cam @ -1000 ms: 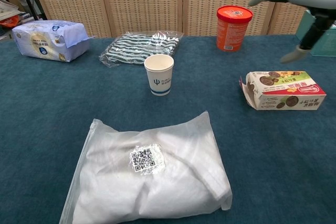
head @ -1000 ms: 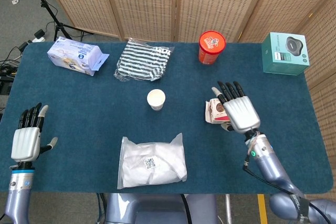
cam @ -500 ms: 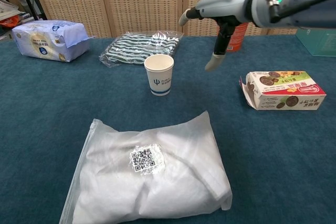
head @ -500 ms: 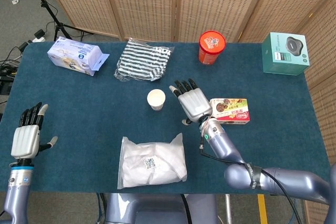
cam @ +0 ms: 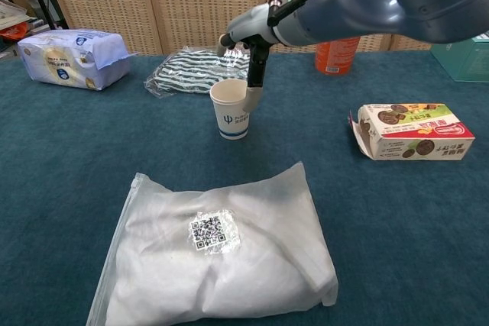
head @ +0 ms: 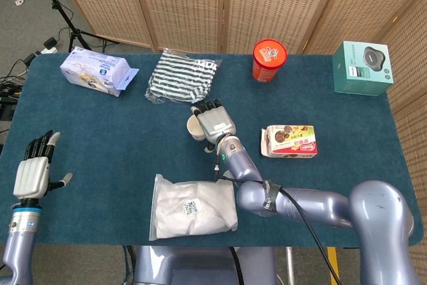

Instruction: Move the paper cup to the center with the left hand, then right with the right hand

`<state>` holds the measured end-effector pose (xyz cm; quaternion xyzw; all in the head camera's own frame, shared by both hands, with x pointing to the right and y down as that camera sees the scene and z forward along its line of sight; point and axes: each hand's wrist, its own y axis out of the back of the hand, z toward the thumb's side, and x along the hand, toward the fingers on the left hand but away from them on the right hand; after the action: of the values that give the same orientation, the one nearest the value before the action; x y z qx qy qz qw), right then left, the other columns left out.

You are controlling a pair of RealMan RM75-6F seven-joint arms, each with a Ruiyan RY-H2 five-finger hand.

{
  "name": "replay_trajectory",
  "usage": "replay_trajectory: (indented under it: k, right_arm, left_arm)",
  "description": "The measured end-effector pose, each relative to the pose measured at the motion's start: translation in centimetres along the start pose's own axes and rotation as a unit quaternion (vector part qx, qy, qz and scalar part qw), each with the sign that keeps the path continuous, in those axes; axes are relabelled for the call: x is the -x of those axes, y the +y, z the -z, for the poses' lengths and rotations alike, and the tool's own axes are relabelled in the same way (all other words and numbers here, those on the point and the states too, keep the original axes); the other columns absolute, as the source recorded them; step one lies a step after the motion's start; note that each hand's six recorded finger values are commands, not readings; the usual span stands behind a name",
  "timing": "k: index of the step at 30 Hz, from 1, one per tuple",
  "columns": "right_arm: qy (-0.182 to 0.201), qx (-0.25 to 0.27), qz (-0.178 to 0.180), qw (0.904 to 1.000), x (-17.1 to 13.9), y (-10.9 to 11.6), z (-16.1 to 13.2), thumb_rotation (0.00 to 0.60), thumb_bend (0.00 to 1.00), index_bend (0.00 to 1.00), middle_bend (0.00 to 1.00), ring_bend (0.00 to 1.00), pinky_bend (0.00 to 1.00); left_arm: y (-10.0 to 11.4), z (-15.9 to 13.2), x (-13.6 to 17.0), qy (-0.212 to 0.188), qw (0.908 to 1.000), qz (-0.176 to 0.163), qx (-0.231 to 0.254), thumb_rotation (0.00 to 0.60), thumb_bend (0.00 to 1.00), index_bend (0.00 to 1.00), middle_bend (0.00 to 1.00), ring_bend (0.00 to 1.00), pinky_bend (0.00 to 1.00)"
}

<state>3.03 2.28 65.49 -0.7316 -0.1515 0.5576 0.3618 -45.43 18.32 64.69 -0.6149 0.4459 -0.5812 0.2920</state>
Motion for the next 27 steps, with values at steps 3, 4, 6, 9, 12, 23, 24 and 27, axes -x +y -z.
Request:
replay_trajectory:
  k: [3, 4, 6, 9, 12, 23, 24, 27]
  right_arm:
    - [0.000, 0.000, -0.005, 1.0000, 0.9, -0.3, -0.3, 0.600, 0.13, 0.06, 0.00, 0.00, 0.00]
    - [0.000, 0.000, -0.008, 1.0000, 1.2, -0.5, -0.3, 0.600, 0.13, 0.06, 0.00, 0.00, 0.00]
    - [0.000, 0.001, -0.011, 0.9999, 1.6, -0.7, -0.3, 0.600, 0.13, 0.06, 0.00, 0.00, 0.00]
    - [0.001, 0.005, -0.016, 0.9999, 2.0, -1.0, -0.2, 0.600, 0.13, 0.06, 0.00, 0.00, 0.00]
    - [0.002, 0.008, -0.020, 0.9998, 2.3, -1.3, 0.0, 0.600, 0.13, 0.06, 0.00, 0.00, 0.00]
    - [0.003, 0.015, -0.024, 0.9996, 2.7, -1.9, 0.6, 0.600, 0.13, 0.09, 0.00, 0.00, 0.00]
    - [0.004, 0.015, -0.024, 0.9996, 2.7, -1.9, 0.6, 0.600, 0.13, 0.09, 0.00, 0.00, 0.00]
    - [0.006, 0.015, -0.025, 0.9996, 2.8, -2.0, 0.5, 0.600, 0.13, 0.10, 0.00, 0.00, 0.00]
  left_arm:
    - [-0.2, 0.1, -0.2, 0.001, 1.0000, 0.006, 0.001, 0.600, 0.21, 0.00, 0.00, 0.00, 0.00]
    - [-0.2, 0.1, -0.2, 0.001, 1.0000, 0.006, 0.002, 0.600, 0.21, 0.00, 0.00, 0.00, 0.00]
    - [-0.1, 0.1, -0.3, 0.001, 1.0000, 0.006, 0.003, 0.600, 0.21, 0.00, 0.00, 0.00, 0.00]
    - [-0.2, 0.1, -0.3, 0.000, 1.0000, 0.009, 0.003, 0.600, 0.21, 0.00, 0.00, 0.00, 0.00]
    - [-0.4, 0.1, -0.3, -0.001, 0.9999, 0.013, 0.002, 0.600, 0.21, 0.00, 0.00, 0.00, 0.00]
    - [-0.6, -0.1, -0.2, -0.004, 0.9998, 0.021, 0.003, 0.600, 0.21, 0.00, 0.00, 0.00, 0.00]
    - [-0.6, -0.1, -0.2, -0.004, 0.9998, 0.021, 0.004, 0.600, 0.21, 0.00, 0.00, 0.00, 0.00]
    - [-0.5, -0.1, -0.2, -0.004, 0.9998, 0.020, 0.004, 0.600, 0.21, 0.00, 0.00, 0.00, 0.00]
